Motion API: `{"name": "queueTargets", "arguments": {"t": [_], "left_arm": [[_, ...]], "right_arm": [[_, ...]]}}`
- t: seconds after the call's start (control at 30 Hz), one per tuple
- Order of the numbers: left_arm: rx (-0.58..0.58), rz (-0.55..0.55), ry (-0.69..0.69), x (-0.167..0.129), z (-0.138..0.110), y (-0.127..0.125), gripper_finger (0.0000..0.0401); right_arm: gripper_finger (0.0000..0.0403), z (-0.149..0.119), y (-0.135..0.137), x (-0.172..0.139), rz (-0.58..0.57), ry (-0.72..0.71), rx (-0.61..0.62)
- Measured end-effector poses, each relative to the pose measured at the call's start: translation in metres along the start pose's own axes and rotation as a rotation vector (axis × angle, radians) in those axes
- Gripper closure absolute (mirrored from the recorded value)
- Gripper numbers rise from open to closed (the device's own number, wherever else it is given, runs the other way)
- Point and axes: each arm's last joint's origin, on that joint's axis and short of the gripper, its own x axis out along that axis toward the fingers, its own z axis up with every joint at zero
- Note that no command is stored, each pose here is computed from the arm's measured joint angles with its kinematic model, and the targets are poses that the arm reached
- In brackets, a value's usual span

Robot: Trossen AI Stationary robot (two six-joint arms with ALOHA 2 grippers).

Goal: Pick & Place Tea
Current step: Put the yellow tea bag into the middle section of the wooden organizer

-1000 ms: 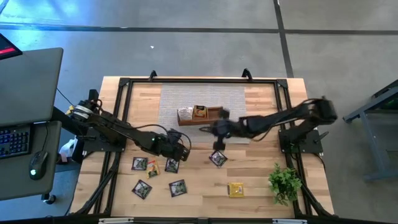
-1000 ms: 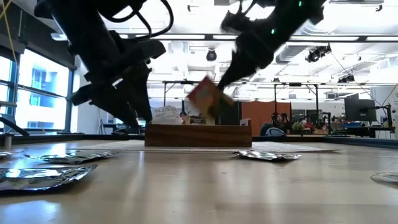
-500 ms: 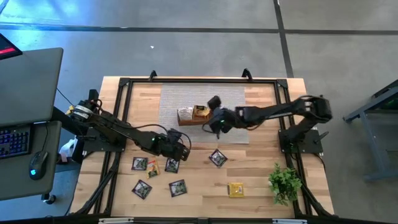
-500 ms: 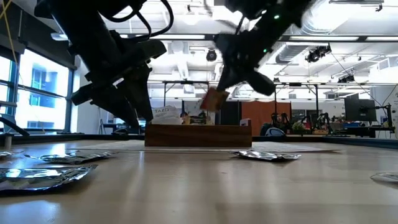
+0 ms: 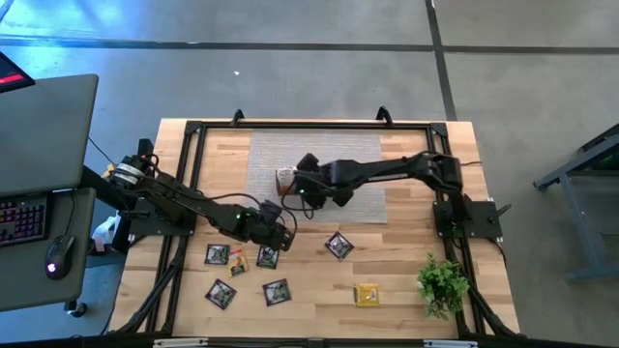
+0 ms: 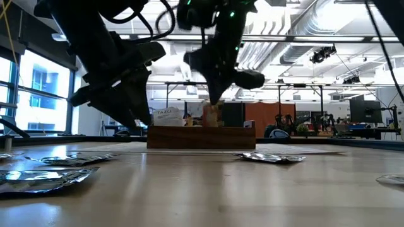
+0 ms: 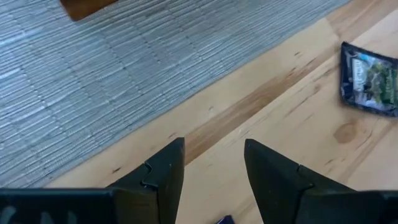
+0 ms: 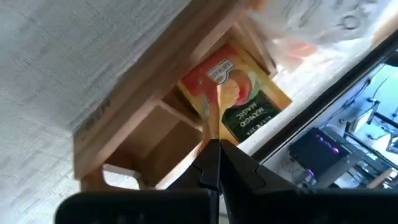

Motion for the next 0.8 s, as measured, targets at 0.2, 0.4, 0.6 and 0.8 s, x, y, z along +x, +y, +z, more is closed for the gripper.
{"name": "queueTargets", "arguments": {"t": [0.2,0.4,0.6,0.8], "left_arm": [[0.008,0.019,0.006,0.000,-0.001,0.002,0.0235],[0.009,0.022,0.010,0.000,-0.001,0.002,0.0235],[0.010,0.024,0.007,0.000,-0.001,0.002,0.0235],[0.007,0.023,0.010,0.000,-0.001,0.002,0.0235]], "right_arm": [[0.0403,0.014,-0.002,0.020,0.008,0.051,-0.049],[0.0395,0.017,-0.005,0.025,-0.052,0.096,-0.078],[0.0350,0.018,-0.008,0.024,-0.069,0.068,-0.073],[0.0306,0.020,-0.017,0.024,-0.162,0.058,0.020]]}}
